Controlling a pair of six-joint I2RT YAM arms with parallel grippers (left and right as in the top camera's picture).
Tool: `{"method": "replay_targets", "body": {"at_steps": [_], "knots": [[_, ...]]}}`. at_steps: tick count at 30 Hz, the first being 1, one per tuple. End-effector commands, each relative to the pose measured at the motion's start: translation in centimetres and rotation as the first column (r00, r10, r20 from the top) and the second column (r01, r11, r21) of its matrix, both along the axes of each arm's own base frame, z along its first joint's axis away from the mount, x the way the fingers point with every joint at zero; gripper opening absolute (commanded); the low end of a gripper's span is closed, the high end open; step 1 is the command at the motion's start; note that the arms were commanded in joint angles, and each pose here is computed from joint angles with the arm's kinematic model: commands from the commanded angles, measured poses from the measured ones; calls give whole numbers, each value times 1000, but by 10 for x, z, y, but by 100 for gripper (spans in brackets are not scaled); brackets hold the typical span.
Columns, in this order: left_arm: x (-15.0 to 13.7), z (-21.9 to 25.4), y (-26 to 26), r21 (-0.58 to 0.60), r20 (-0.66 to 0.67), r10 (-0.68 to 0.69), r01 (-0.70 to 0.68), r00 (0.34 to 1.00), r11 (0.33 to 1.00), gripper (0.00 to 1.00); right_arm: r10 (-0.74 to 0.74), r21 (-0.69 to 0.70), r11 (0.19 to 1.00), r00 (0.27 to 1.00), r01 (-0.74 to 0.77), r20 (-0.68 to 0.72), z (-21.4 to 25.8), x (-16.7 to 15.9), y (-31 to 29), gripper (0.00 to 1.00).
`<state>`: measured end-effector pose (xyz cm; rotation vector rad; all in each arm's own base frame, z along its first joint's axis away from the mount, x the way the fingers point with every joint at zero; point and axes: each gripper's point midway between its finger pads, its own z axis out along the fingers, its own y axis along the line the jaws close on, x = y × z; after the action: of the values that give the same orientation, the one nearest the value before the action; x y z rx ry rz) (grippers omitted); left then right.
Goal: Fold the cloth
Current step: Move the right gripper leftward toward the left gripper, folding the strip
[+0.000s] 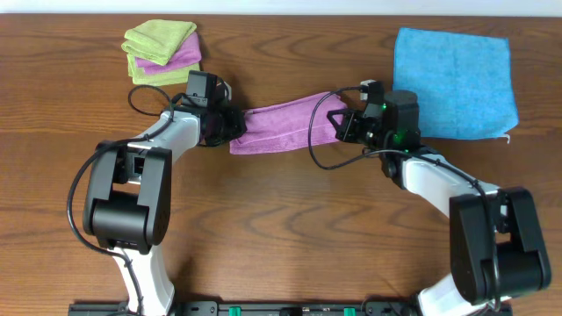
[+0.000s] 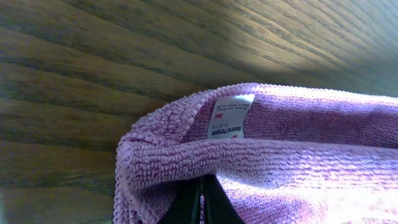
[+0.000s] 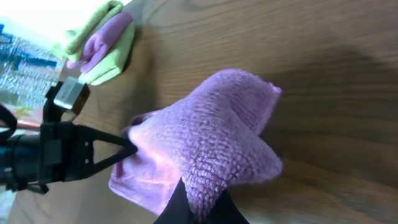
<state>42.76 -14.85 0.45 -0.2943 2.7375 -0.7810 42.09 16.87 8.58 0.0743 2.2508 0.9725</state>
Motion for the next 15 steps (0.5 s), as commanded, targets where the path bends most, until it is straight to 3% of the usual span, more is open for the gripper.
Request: {"method": "replay_targets", "body": {"at_steps": [1,15], "knots": [[3,-1,1,-4,-11,12,-12,1000,1000,6,38,4,999,999,-38,13,6,-6,17,1],[3,-1,1,-8,-16,22,-22,1000,1000,6,110,-84,991,990,-103,85,33,3,74,1]]}}
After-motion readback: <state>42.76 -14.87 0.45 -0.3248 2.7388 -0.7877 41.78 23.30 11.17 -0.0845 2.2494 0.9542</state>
